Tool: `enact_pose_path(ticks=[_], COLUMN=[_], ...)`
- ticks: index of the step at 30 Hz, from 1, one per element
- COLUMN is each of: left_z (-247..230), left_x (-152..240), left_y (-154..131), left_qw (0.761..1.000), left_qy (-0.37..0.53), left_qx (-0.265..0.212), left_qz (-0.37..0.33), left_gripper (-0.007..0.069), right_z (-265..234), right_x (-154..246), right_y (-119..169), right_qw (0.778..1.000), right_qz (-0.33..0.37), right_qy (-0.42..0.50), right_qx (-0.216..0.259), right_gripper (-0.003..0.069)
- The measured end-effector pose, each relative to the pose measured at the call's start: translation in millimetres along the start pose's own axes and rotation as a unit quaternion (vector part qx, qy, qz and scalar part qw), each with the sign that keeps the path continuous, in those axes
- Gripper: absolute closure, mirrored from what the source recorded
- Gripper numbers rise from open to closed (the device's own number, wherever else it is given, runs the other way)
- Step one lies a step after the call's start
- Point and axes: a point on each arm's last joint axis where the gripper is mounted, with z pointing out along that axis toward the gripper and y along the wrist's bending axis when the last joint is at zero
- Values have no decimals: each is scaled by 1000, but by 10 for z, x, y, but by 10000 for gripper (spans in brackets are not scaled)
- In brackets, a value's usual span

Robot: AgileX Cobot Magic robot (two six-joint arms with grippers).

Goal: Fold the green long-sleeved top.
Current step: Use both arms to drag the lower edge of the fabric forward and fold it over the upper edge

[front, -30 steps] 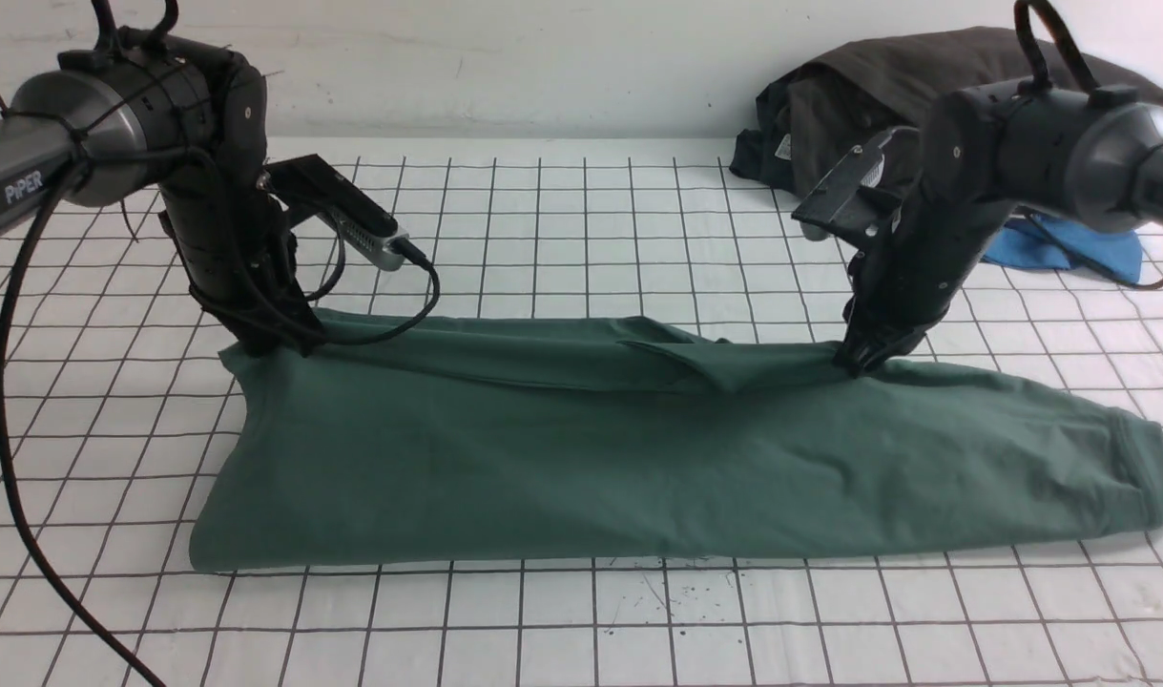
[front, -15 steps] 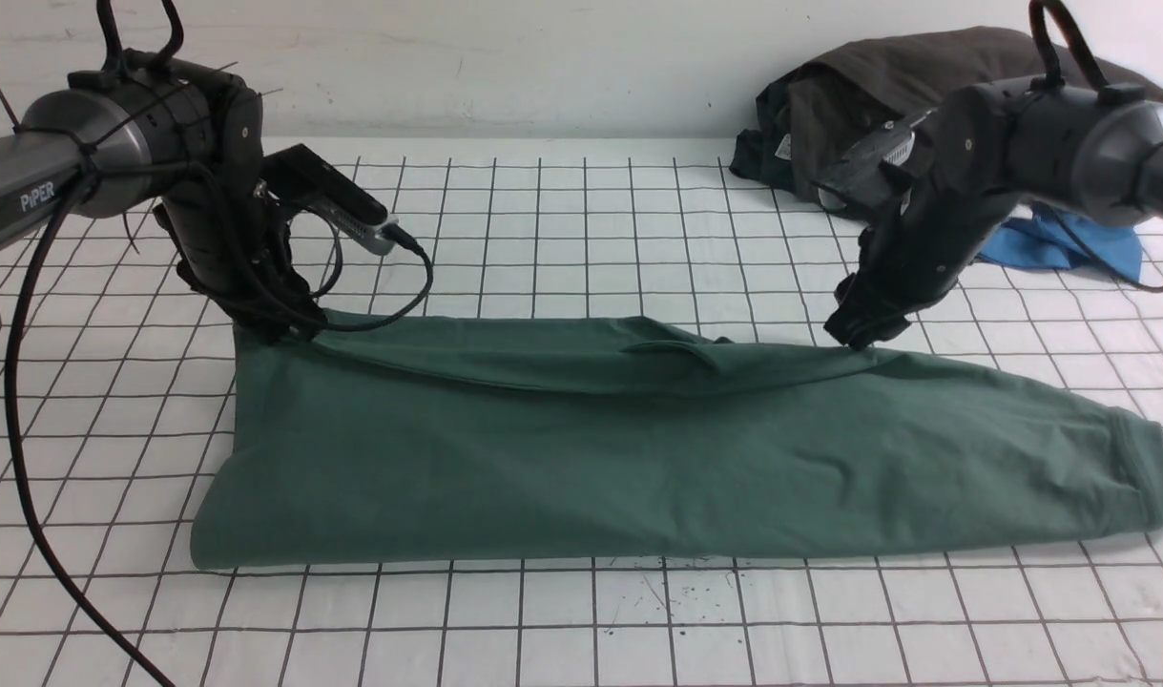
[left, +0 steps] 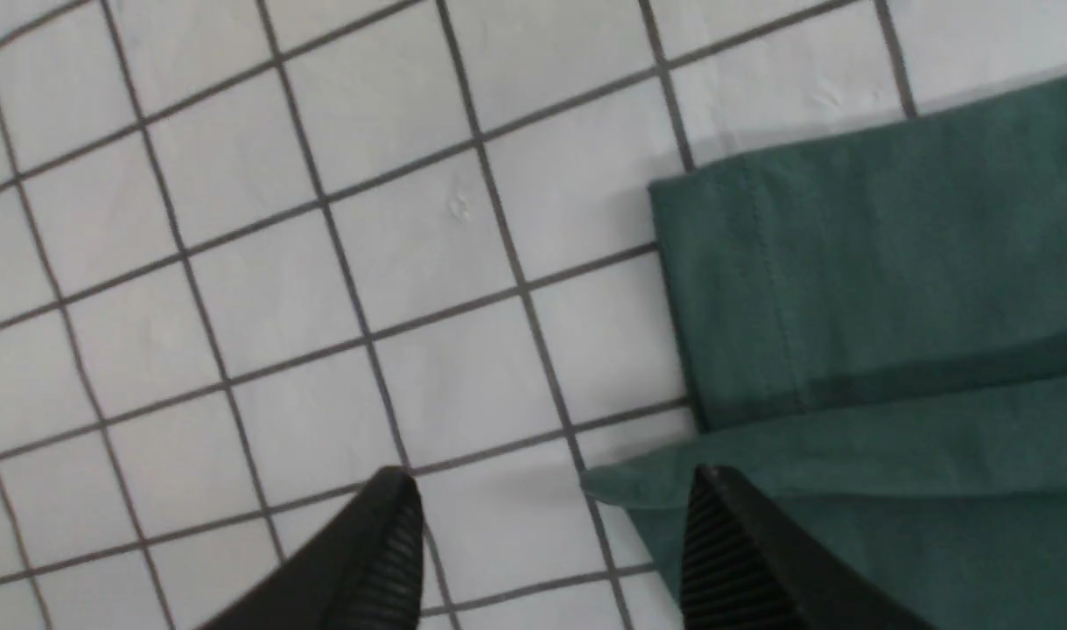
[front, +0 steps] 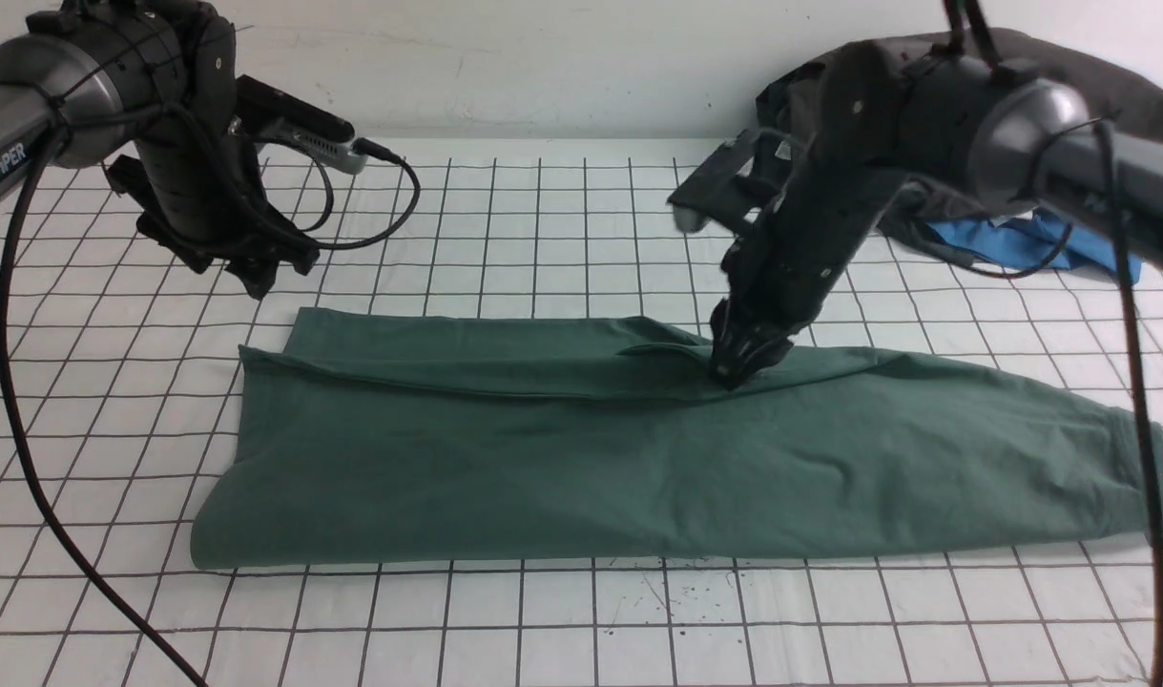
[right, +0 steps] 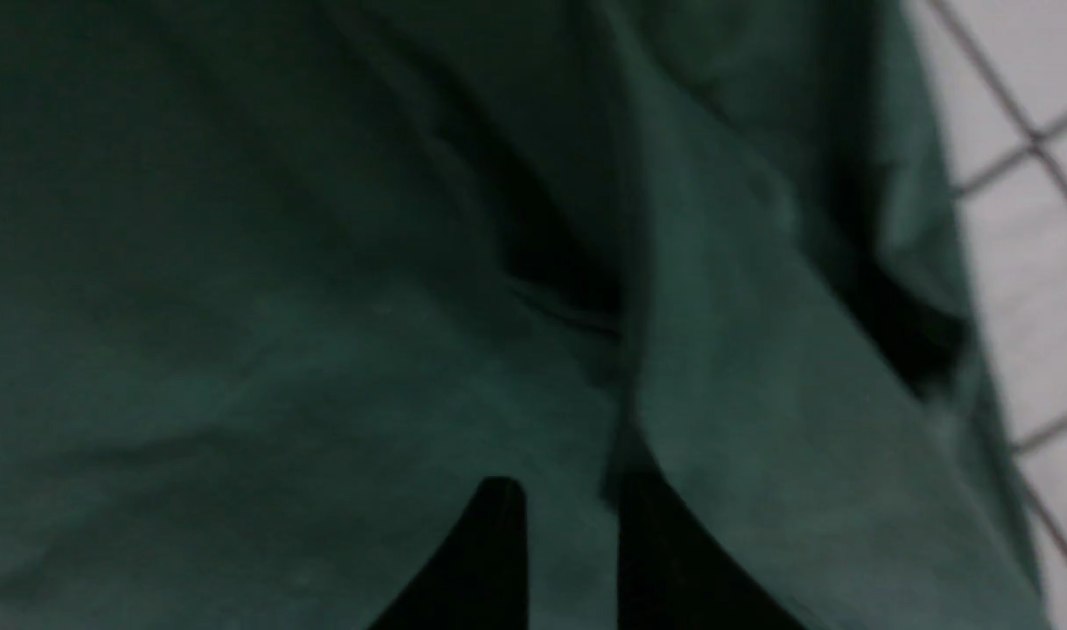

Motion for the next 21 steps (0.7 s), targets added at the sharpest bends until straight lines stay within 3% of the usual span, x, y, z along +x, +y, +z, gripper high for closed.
enact_pose_path(ticks=[5,10,21], left_z=[-10,-13,-17], left_x=[7,4,1], left_y=[-59,-97,-116], left_qw=[999,998,997], left_qy=[5,2,0], left_qx=[33,54,65], left_qz=[20,38,44], left_gripper=[440,599,633], right_z=[363,386,359], right_x=[-10,-43,-134], right_y=[97,-9,-325], right_qw=[999,999,969], right_qz=[-9,38,180], right_qy=[34,15,-97], right_qx=[-20,35,140], right_gripper=[657,670,670])
